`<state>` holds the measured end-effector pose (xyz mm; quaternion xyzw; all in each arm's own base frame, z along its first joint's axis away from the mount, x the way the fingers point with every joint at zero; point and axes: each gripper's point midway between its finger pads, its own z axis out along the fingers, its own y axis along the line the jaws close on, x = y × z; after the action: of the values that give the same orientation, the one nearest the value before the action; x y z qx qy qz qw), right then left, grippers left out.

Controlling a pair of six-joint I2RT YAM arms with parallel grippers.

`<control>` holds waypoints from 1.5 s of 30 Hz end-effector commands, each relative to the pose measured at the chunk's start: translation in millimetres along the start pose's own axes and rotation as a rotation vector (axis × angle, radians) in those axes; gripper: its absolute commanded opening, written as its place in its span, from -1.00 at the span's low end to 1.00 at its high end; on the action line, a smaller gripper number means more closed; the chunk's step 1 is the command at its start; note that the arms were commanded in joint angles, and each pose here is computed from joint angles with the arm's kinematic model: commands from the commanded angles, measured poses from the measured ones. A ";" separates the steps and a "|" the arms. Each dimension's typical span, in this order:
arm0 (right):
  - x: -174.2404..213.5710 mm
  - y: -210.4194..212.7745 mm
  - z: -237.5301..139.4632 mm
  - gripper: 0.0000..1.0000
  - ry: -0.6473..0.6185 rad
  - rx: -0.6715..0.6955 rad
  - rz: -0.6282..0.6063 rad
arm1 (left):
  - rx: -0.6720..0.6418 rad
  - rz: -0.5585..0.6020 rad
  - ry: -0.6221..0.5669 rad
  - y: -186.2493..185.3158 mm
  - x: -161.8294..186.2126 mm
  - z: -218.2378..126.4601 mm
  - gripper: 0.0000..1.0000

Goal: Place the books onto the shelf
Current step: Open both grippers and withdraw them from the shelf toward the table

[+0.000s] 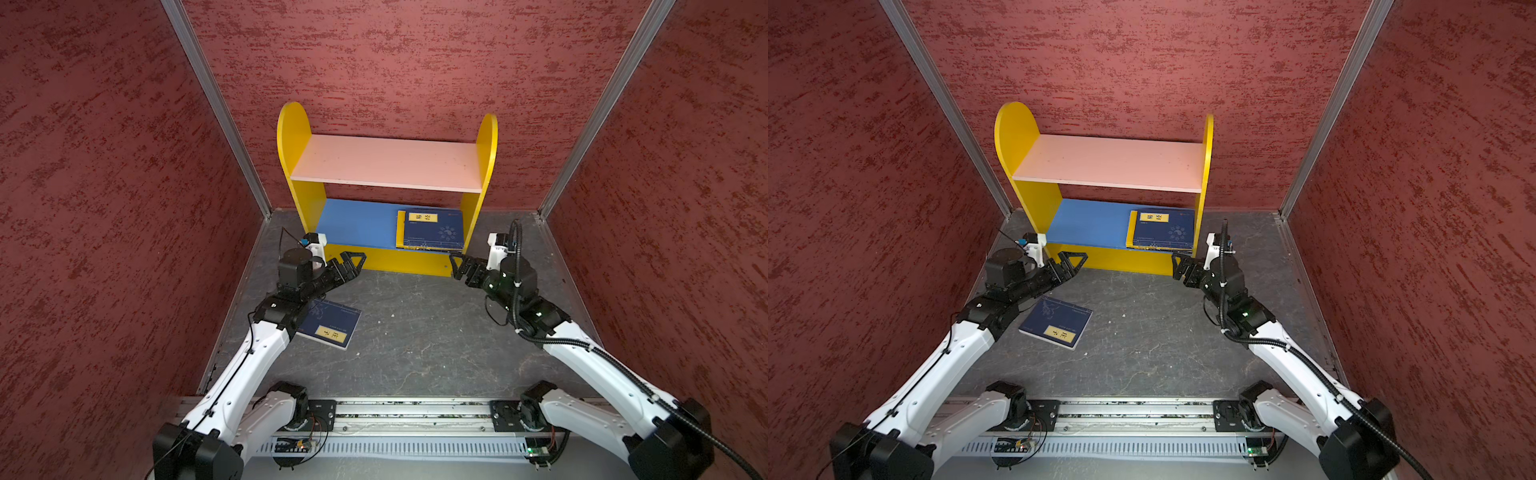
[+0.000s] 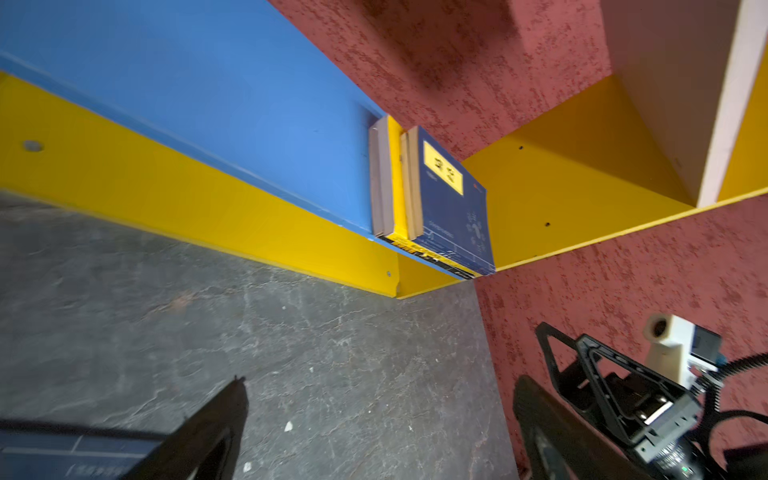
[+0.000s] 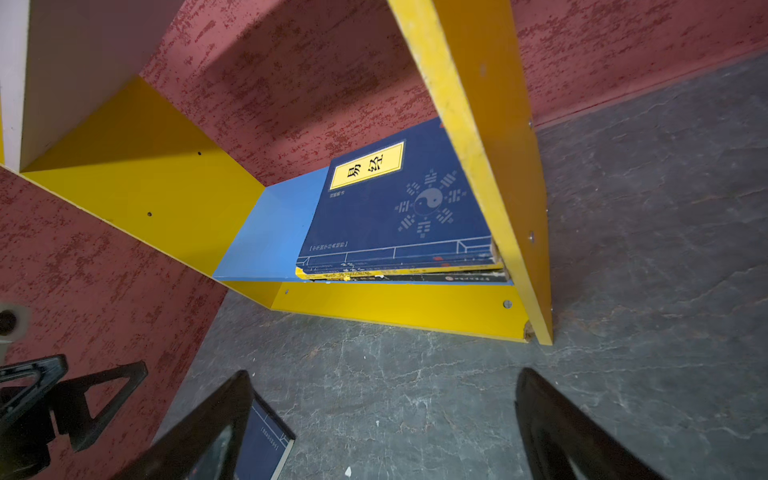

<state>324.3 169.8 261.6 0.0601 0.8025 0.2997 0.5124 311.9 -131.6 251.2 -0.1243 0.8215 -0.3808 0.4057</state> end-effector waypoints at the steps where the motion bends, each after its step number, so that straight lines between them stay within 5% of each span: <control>1: 2.7 2.5 -6.9 0.98 -0.003 -0.004 0.008 | -0.184 -0.038 -0.011 41.0 8.8 -16.4 0.99; 9: 28.2 -15.5 -17.2 0.98 0.033 0.032 0.046 | -0.427 -0.178 0.002 120.1 35.3 -45.9 0.99; 21: 58.8 -23.7 -1.7 0.98 0.094 0.038 0.085 | -0.590 -0.364 -0.104 209.4 25.4 -44.7 0.99; 30: 60.0 -31.1 3.6 0.98 0.087 0.081 0.087 | -0.692 -0.355 -0.132 247.8 -0.6 -25.2 0.99; 45: 56.5 -35.7 12.9 0.98 0.085 0.130 0.079 | -0.691 -0.366 -0.022 270.4 10.7 22.7 0.99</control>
<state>308.6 167.7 175.8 0.1068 0.8513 0.2667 0.4390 342.9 40.7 41.4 -0.4165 0.8558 -0.1435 0.2711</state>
